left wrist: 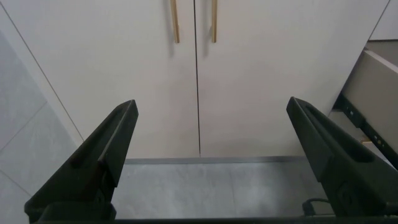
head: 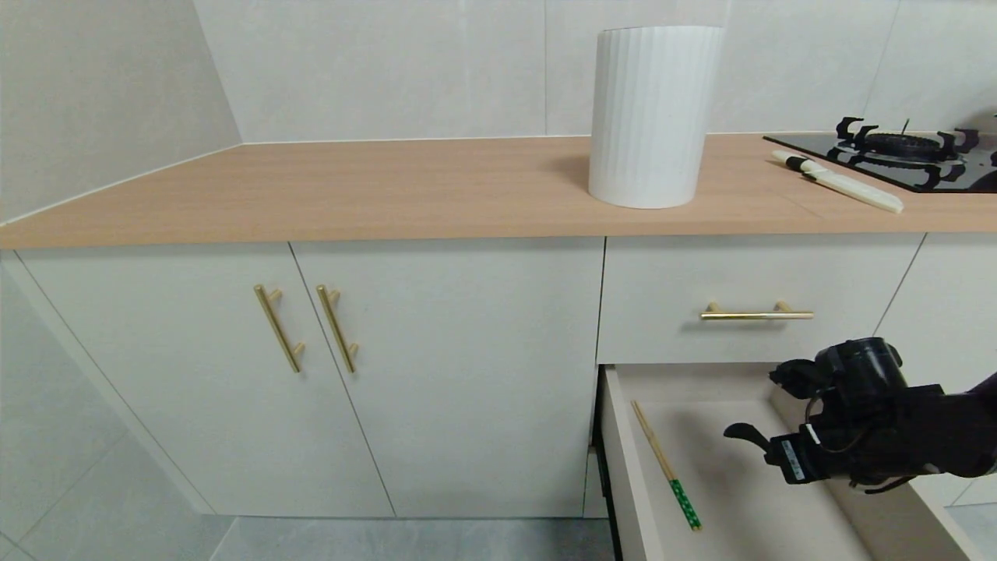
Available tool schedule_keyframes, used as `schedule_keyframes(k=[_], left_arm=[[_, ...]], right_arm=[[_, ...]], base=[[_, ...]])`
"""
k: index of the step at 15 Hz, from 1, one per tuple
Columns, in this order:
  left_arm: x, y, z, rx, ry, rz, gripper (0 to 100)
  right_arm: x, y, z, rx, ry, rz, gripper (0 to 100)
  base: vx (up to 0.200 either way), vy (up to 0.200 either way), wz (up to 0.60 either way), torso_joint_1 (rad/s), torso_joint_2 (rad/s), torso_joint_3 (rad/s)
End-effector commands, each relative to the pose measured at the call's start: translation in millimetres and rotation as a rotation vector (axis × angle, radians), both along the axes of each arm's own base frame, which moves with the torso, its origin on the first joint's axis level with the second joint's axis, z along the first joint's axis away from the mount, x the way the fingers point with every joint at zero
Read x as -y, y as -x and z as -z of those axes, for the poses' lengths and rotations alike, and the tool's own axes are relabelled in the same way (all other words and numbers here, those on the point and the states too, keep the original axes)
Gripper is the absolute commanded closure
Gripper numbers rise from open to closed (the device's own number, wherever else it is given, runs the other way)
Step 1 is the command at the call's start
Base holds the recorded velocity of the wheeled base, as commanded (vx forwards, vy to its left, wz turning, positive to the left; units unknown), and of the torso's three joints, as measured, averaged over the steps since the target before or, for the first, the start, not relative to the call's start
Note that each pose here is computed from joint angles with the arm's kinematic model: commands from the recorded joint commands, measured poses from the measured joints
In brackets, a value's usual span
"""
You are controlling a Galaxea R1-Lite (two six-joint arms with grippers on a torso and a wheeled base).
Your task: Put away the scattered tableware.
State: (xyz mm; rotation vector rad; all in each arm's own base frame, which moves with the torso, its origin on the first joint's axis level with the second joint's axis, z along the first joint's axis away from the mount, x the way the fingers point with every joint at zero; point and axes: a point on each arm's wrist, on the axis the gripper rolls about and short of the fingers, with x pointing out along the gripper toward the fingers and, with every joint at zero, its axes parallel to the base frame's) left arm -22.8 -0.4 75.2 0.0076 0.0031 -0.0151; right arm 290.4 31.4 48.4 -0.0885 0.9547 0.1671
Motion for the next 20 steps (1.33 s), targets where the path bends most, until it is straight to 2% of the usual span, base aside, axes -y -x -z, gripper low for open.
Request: schedule_keyframes(k=[1,3,5,10,18,19,20], left_arm=[[0.0,0.0,0.0,0.000,0.000,0.000,0],[0.0,0.0,0.0,0.000,0.000,-0.001,0],[0.0,0.0,0.0,0.000,0.000,-0.001,0],[0.0,0.0,0.0,0.000,0.000,0.000,0],[0.0,0.0,0.0,0.000,0.000,-0.001,0],[0.0,0.0,0.0,0.000,0.000,-0.001,0],[0.0,0.0,0.0,0.000,0.000,-0.001,0]], right_arm=[[-3.6,-8.8,30.9,-0.093,0.010,-0.002,100],[-4.8,-15.3,53.5,-0.135,0.018,0.000,100],[-5.2,-19.2,67.4,-0.129,0.018,0.001,100],[-4.9,-21.7,74.9,-0.121,0.019,0.003,100],[-4.0,-22.2,71.4,-0.109,0.018,0.008,100],[-4.0,-22.6,71.2,-0.108,0.018,0.008,0],[-3.6,-22.6,71.2,-0.108,0.016,0.009,0]], base=[[0.000,0.000,0.00,0.000,0.00,0.000],[0.000,0.000,0.00,0.000,0.00,0.000],[0.000,0.000,0.00,0.000,0.00,0.000],[0.000,0.000,0.00,0.000,0.00,0.000],[0.000,0.000,0.00,0.000,0.00,0.000],[0.000,0.000,0.00,0.000,0.00,0.000],[0.000,0.000,0.00,0.000,0.00,0.000]])
